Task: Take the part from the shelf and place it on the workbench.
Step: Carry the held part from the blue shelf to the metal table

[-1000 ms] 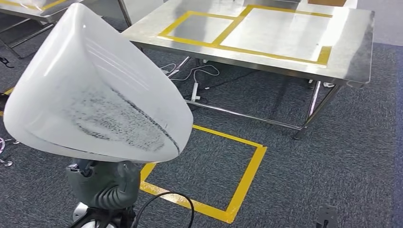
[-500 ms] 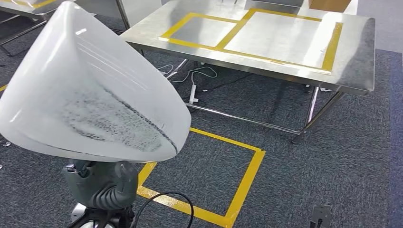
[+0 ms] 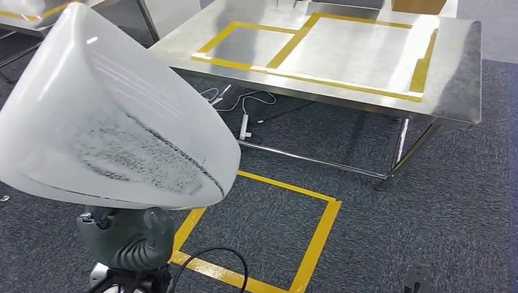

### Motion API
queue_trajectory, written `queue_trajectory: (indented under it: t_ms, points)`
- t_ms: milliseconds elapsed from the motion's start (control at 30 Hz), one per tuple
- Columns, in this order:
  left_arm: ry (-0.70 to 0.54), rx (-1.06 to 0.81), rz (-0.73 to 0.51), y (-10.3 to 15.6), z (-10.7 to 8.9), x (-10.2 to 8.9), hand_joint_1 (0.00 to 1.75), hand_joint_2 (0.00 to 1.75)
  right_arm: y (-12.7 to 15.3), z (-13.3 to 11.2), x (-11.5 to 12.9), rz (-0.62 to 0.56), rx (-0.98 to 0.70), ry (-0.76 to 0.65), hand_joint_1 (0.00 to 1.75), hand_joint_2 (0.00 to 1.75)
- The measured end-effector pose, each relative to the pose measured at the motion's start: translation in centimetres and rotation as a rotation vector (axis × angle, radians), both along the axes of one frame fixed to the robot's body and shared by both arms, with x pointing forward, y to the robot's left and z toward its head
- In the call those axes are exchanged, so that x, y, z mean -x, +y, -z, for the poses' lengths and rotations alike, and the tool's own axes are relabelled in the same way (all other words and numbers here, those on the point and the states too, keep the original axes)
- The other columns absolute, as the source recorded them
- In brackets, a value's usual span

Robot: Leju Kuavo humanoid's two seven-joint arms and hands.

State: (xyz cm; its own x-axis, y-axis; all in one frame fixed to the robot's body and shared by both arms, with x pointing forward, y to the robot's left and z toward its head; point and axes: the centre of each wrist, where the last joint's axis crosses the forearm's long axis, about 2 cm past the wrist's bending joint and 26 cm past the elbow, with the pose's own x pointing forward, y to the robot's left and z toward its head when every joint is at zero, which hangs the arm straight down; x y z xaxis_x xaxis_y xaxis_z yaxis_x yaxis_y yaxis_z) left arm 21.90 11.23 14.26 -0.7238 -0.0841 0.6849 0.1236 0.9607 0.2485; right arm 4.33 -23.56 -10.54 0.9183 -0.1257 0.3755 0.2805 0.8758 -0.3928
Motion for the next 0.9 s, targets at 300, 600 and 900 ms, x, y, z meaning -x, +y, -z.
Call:
queue_trajectory:
  t_ms: [300, 600, 900]
  points:
    - [0.000, -0.004, -0.002, 0.2, 0.1, 0.0, 1.75, 1.75, 0.1, 0.0, 0.2, -0.002, 0.001, 0.002, 0.00, 0.00]
    - [-0.005, 0.002, 0.001, 0.0, -0.1, 0.0, 1.75, 1.75, 0.0, 0.0, 0.2, -0.003, 0.006, 0.003, 0.00, 0.00]
    - [-0.008, 0.006, 0.013, -0.2, -0.2, -0.2, 1.75, 1.75, 0.0, 0.0, 0.2, -0.002, 0.004, 0.005, 0.00, 0.00]
